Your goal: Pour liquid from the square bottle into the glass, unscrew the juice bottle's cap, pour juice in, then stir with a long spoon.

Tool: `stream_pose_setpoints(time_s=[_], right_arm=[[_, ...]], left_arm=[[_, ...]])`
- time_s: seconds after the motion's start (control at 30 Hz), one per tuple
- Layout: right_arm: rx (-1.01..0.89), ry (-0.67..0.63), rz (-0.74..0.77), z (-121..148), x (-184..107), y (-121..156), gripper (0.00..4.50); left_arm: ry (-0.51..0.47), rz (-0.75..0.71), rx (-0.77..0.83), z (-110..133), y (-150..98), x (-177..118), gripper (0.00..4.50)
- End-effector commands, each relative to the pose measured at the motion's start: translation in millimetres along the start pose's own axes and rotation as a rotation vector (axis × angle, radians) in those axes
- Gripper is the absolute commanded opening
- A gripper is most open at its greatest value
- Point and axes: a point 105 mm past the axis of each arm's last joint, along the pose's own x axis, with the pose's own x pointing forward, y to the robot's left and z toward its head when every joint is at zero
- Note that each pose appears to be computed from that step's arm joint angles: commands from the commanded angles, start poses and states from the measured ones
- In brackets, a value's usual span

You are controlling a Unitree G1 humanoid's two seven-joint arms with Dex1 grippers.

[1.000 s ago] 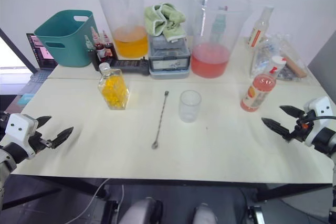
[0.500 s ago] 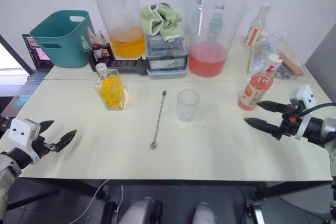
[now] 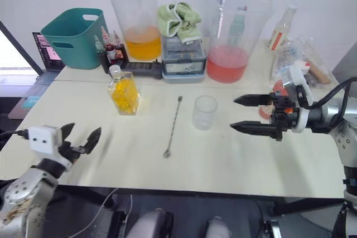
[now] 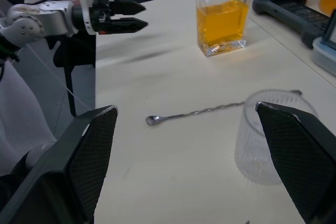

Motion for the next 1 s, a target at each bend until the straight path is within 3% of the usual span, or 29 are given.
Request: stream_pose_setpoints(time_s=[0.03,0.23,0.7,1.0], right_arm=[[-0.052,-0.011,0.009,15,-1,7,4.47],[-0.065,-0.014,-0.013,17,-6,10,4.47],[-0.078,0.010,-0.107,10,-19,13,4.47],[-0.074,0.015,-0.143,9,-24,11,4.47]], left_arm=[[-0.078,0.024,0.007,18,-21,10,4.50],[-0.101,0.083,0.005,20,-32,25,4.50],[-0.131,0.067,0.007,21,-52,75,4.50],[-0.134,0.112,-0.001,23,-41,90,4.50]])
